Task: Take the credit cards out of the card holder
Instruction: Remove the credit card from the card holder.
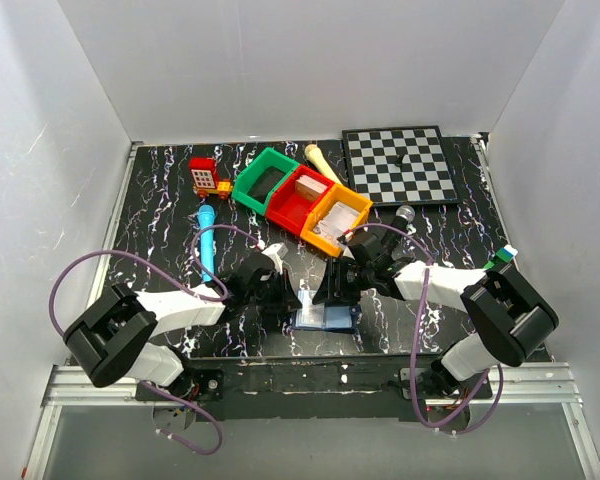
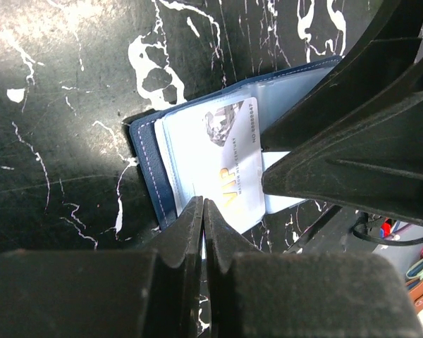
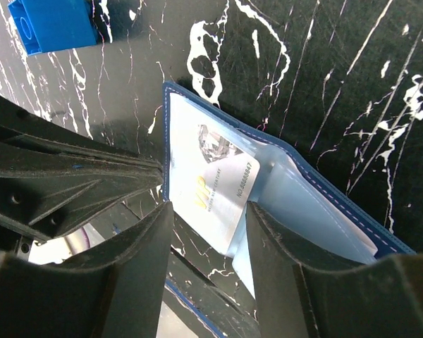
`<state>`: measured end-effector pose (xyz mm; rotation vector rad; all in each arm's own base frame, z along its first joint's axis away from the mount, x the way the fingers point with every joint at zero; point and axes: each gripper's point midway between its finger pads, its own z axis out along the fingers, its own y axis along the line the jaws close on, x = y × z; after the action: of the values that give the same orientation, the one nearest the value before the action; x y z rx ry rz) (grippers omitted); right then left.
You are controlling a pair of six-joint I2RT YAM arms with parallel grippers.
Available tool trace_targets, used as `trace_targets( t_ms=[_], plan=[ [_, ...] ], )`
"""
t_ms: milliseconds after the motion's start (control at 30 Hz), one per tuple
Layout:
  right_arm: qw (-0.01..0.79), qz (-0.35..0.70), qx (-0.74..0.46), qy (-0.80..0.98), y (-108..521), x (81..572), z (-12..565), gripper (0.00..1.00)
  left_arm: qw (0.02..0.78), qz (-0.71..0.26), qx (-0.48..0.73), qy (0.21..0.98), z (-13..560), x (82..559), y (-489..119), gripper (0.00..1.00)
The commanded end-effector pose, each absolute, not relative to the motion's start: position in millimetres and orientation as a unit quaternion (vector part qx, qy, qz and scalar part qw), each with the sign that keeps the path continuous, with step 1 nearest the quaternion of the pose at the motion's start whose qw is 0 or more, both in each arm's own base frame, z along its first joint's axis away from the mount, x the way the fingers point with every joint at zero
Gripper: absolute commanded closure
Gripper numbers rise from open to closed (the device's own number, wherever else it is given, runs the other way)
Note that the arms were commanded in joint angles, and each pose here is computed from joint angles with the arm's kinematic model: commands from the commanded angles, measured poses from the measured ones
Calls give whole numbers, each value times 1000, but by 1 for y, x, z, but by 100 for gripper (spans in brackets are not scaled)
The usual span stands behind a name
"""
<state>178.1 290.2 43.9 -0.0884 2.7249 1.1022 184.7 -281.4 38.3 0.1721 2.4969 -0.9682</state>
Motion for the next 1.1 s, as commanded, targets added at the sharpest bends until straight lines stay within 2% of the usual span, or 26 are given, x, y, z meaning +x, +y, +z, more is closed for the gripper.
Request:
trace_targets(
  t_ms=[0, 533, 1067],
  plan=[
    [100, 383, -40, 917, 296, 177, 43, 46, 247, -371, 73, 892, 49, 192, -293, 100],
    [95, 380, -38, 919, 293, 174, 39, 47, 222, -354, 65, 906, 28, 190, -291, 100],
    [126, 434, -56, 890, 298, 170, 59, 51, 201, -336, 55, 919, 8, 180, -280, 100]
  ],
)
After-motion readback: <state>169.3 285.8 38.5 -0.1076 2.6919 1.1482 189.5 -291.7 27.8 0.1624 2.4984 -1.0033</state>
